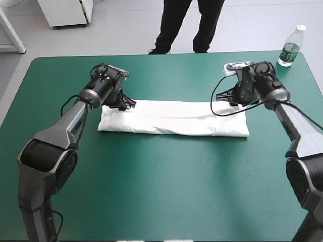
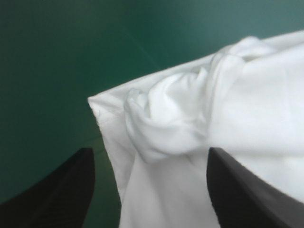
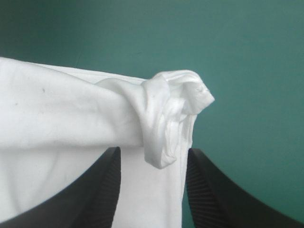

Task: Fold the cloth

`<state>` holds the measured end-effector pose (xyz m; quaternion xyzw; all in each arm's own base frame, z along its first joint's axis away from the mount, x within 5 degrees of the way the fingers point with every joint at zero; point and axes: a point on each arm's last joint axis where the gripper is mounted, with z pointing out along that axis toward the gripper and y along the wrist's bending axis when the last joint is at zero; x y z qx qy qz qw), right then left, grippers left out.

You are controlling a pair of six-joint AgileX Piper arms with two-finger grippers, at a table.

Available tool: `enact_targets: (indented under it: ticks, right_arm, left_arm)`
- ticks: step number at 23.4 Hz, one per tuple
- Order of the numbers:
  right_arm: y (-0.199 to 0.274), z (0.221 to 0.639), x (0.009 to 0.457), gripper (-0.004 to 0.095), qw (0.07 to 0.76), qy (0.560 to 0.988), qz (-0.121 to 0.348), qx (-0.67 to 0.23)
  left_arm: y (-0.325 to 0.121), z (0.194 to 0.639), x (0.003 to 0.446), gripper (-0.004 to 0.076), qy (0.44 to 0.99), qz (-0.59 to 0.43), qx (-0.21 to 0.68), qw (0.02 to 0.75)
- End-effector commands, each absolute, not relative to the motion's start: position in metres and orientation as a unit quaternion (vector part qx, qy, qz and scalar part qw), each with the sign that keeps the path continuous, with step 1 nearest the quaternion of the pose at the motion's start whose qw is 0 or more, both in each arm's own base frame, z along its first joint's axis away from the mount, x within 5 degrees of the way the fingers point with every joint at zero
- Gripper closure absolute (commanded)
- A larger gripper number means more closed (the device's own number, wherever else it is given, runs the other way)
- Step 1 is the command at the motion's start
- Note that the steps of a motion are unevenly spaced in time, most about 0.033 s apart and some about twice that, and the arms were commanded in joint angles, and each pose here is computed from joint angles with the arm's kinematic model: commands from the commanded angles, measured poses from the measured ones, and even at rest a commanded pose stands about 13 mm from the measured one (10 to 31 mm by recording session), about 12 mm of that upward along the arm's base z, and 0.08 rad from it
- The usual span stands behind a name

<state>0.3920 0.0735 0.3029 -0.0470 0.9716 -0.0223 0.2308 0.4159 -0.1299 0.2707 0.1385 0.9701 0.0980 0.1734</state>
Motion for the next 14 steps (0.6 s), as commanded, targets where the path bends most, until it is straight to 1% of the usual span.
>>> enact_targets:
  ticks: [1, 2, 3, 5, 6, 7, 9, 11, 12, 14]
  right_arm:
    - [0.067, 0.344, 0.38, 0.048, 0.288, 0.956, -0.027, -0.047]
    - [0.066, 0.347, 0.378, 0.048, 0.293, 0.955, -0.026, -0.047]
    - [0.065, 0.351, 0.375, 0.0486, 0.296, 0.954, -0.027, -0.047]
    - [0.064, 0.354, 0.373, 0.049, 0.297, 0.953, -0.031, -0.046]
    - [0.063, 0.357, 0.371, 0.049, 0.299, 0.953, -0.033, -0.046]
    - [0.063, 0.357, 0.37, 0.049, 0.298, 0.953, -0.033, -0.044]
    - [0.062, 0.362, 0.367, 0.0493, 0.3, 0.952, -0.036, -0.044]
    - [0.061, 0.363, 0.366, 0.0493, 0.302, 0.951, -0.037, -0.044]
    - [0.061, 0.366, 0.364, 0.0493, 0.305, 0.951, -0.036, -0.043]
    - [0.061, 0.366, 0.364, 0.0493, 0.304, 0.951, -0.036, -0.043]
  left_arm:
    - [-0.127, 0.329, 0.405, 0.0279, 0.956, 0.08, 0.128, 0.25]
    - [-0.129, 0.337, 0.403, 0.0346, 0.954, 0.076, 0.132, 0.26]
    - [-0.135, 0.346, 0.4, 0.0511, 0.949, 0.071, 0.142, 0.272]
    - [-0.145, 0.354, 0.396, 0.0751, 0.942, 0.062, 0.168, 0.283]
    - [-0.151, 0.357, 0.394, 0.0735, 0.939, 0.053, 0.184, 0.286]
    - [-0.159, 0.359, 0.392, 0.0737, 0.937, 0.037, 0.188, 0.29]
    - [-0.182, 0.359, 0.385, 0.0746, 0.928, -0.007, 0.232, 0.292]
    - [-0.197, 0.358, 0.379, 0.0746, 0.921, -0.042, 0.252, 0.292]
    - [-0.213, 0.356, 0.375, 0.0746, 0.916, -0.065, 0.264, 0.295]
    - [-0.234, 0.349, 0.371, 0.0746, 0.908, -0.08, 0.283, 0.299]
